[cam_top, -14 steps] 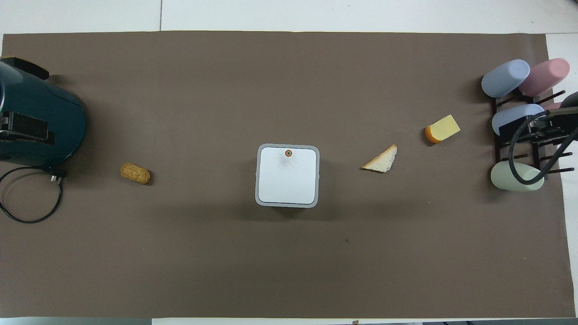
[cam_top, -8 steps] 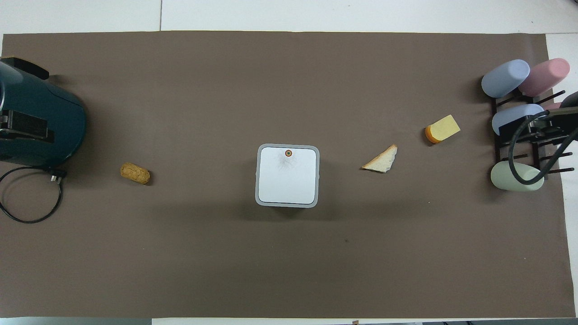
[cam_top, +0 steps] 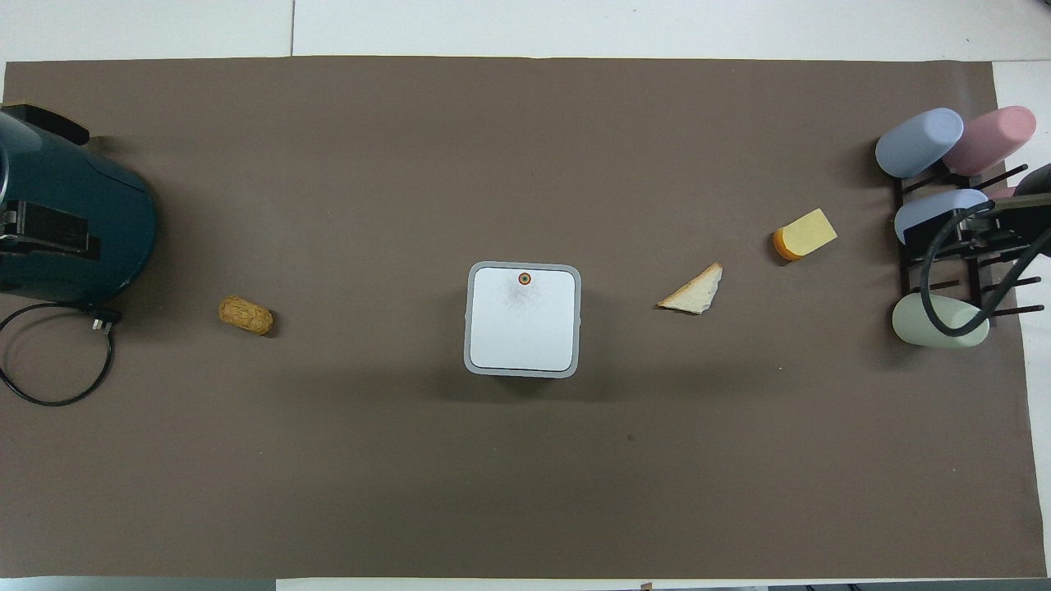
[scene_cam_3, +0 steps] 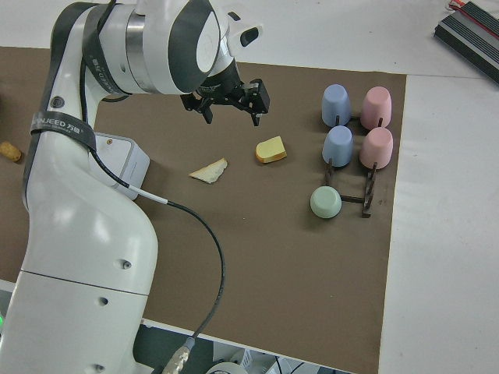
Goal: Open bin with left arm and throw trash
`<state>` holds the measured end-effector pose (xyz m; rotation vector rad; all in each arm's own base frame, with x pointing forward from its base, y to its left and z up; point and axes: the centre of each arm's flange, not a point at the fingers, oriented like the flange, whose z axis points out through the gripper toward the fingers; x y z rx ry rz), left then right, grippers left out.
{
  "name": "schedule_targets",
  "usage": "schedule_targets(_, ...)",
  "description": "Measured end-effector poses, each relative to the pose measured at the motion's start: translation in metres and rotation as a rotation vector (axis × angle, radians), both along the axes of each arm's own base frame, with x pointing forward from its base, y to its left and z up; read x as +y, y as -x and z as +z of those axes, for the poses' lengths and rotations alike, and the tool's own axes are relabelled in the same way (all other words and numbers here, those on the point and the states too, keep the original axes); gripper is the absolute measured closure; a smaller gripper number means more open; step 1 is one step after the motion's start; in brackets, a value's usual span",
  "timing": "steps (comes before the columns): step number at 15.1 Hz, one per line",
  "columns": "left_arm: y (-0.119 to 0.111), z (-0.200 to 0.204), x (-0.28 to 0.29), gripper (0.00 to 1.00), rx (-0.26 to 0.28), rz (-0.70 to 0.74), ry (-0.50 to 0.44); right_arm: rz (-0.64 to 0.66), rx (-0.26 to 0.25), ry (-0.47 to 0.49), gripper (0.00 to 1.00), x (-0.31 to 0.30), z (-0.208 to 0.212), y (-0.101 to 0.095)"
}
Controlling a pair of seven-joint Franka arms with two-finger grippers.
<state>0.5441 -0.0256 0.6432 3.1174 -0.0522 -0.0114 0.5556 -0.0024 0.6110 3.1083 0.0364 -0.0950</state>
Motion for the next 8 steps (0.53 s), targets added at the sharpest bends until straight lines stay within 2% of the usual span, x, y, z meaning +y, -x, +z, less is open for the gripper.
schedule_targets(6,0.001,-0.006,0.0,0.0,0.01,0.0,-0.001,0.003,-0.12,-0.055,0.0,0.005,-0.049,-0.019)
schedule_targets(8,0.001,-0.006,-0.001,0.0,0.002,-0.001,0.0,0.009,-0.135,-0.059,0.0,0.01,-0.075,-0.027)
